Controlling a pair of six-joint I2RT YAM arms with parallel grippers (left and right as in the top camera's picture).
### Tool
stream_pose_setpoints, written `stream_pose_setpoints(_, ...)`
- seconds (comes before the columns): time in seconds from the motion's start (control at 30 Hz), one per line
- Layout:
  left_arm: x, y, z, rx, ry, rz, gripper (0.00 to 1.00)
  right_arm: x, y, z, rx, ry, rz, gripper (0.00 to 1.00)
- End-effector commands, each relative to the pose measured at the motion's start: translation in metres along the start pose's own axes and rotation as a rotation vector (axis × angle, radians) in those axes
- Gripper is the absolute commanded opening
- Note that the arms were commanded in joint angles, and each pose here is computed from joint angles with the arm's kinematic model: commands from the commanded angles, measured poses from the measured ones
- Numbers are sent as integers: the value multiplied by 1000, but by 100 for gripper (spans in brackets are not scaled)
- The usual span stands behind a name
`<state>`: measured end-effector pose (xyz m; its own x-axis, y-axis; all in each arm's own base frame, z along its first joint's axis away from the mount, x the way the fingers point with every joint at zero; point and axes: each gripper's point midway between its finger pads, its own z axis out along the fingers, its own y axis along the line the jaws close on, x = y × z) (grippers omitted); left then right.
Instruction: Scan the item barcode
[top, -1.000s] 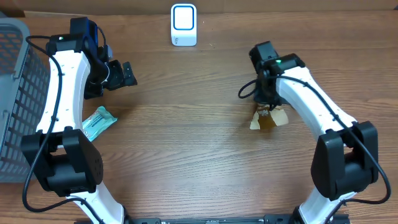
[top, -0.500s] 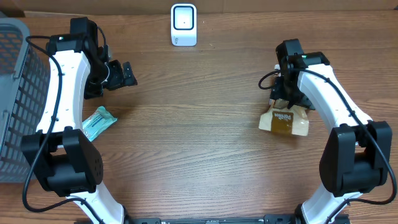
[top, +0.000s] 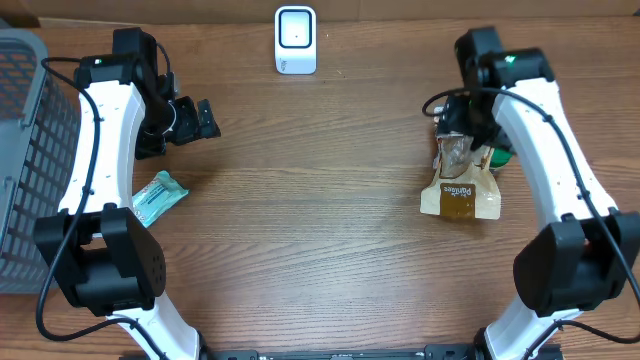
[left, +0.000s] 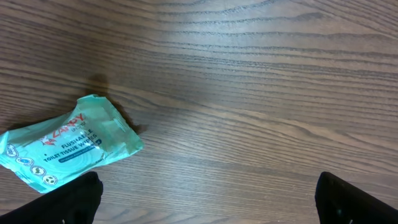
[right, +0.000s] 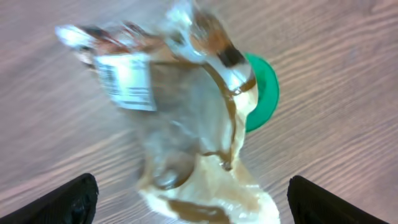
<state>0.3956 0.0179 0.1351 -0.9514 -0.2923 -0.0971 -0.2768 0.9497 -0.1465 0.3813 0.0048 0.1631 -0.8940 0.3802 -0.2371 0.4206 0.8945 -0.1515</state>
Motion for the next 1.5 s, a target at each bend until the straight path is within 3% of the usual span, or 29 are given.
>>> stream_pose_setpoints(0.0,-2,0,0,-2,-3,14,100,-1,40,-52,-304,-3,-62,96)
stream_pose_setpoints(0.1,-2,0,0,-2,-3,14,99,16,84,-77,-586,53,-222,95)
stream_pose_setpoints(0.17,-2,0,0,-2,-3,14,100,24,101,-83,-673,66,-283,95)
stream_pose_setpoints(0.67,-2,0,0,-2,-4,14,100,82,167,-26,-698,106,-403,96)
stream_pose_setpoints(0.93,-1,-13,0,67,5,-21,100,92,167,-9,-687,130,-397,96)
stream_pose_setpoints(0.97,1,-11,0,60,11,-18,89,91,166,-8,-687,129,-394,96)
stream_pose_setpoints(1.03,1,-2,0,7,7,-9,51,90,166,-8,-686,128,-391,97)
stream_pose_setpoints(1.07,0,5,0,-36,2,-12,36,90,166,-8,-687,127,-394,97)
stream_pose_setpoints(1.1,0,12,0,-75,-2,-28,31,90,166,-8,-687,127,-395,97)
stream_pose_setpoints(1.2,5,50,0,-286,-20,-193,29,90,166,-8,-686,127,-395,99)
stream_pose_setpoints(1.33,24,91,7,-519,-37,-383,34,90,165,-8,-683,127,-395,100)
stream_pose_setpoints(1.47,32,108,27,-600,-49,-380,47,90,164,-7,-677,126,-398,100)
